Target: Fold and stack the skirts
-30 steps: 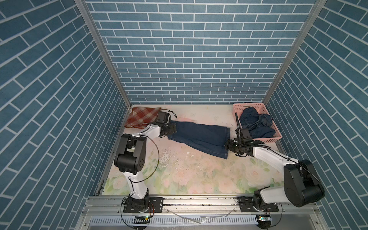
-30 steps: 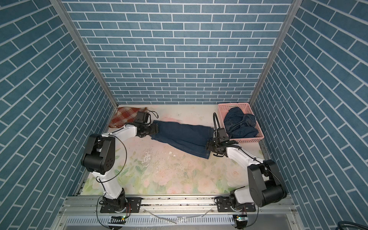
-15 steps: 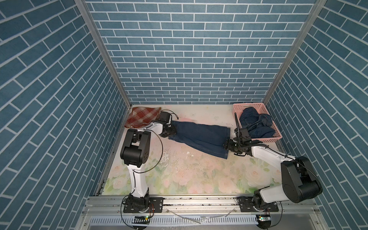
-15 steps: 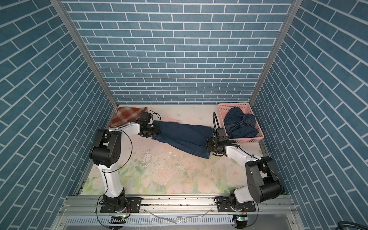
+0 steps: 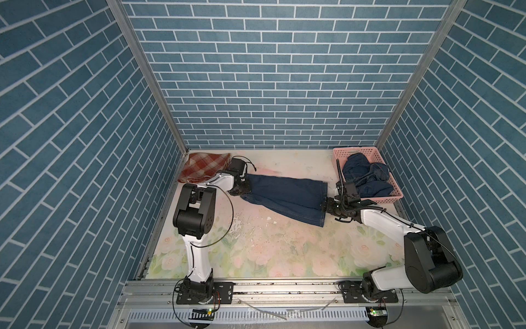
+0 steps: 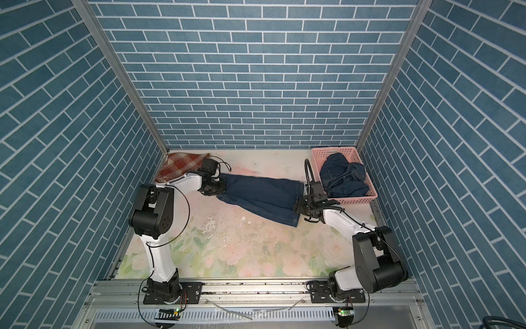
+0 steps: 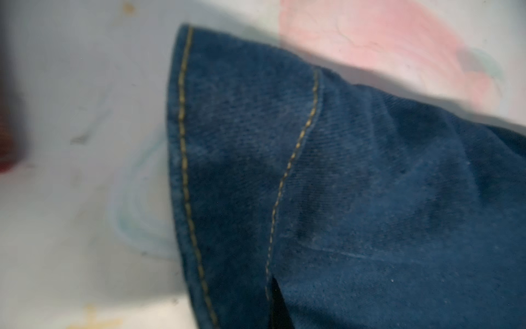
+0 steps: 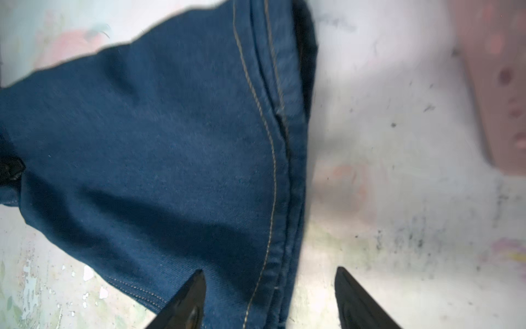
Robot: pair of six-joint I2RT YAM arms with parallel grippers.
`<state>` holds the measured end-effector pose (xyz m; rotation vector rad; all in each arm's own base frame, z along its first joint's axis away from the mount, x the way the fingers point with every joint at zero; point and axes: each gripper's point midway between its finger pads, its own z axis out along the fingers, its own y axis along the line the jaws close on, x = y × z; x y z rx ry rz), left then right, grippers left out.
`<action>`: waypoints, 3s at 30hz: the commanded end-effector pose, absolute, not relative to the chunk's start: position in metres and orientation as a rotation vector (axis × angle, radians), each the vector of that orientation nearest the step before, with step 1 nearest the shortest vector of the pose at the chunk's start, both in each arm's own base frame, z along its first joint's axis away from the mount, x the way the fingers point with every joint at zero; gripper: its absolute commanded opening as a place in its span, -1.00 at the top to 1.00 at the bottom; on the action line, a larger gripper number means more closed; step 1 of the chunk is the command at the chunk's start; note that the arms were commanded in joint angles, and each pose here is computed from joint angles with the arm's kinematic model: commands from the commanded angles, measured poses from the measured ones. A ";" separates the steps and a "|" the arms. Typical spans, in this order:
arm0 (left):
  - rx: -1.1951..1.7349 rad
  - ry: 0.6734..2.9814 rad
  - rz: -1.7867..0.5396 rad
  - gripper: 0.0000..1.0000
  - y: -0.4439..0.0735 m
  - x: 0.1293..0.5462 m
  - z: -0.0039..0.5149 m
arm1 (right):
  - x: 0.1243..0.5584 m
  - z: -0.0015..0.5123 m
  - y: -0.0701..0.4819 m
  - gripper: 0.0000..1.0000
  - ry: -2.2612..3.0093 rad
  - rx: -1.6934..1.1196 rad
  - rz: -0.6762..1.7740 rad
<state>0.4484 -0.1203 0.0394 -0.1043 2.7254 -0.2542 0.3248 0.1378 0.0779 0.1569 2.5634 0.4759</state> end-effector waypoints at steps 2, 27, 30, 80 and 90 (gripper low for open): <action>0.052 2.627 0.078 1.00 -0.105 0.456 0.098 | 0.345 0.118 0.142 -0.41 2.430 0.115 0.471; 0.566 2.379 0.086 1.00 -0.324 0.411 0.156 | 0.338 0.087 0.145 -0.18 2.299 0.399 0.634; 0.608 2.393 0.037 1.00 -0.348 0.402 0.146 | 0.332 0.072 0.143 -0.14 2.323 0.451 0.674; 0.549 2.565 -0.474 -0.52 -0.449 0.371 0.114 | 0.311 0.032 0.111 -0.18 2.304 0.656 0.651; 0.366 2.460 -0.760 -0.99 -0.386 0.390 0.169 | 0.309 0.076 0.098 -0.29 2.242 0.571 0.609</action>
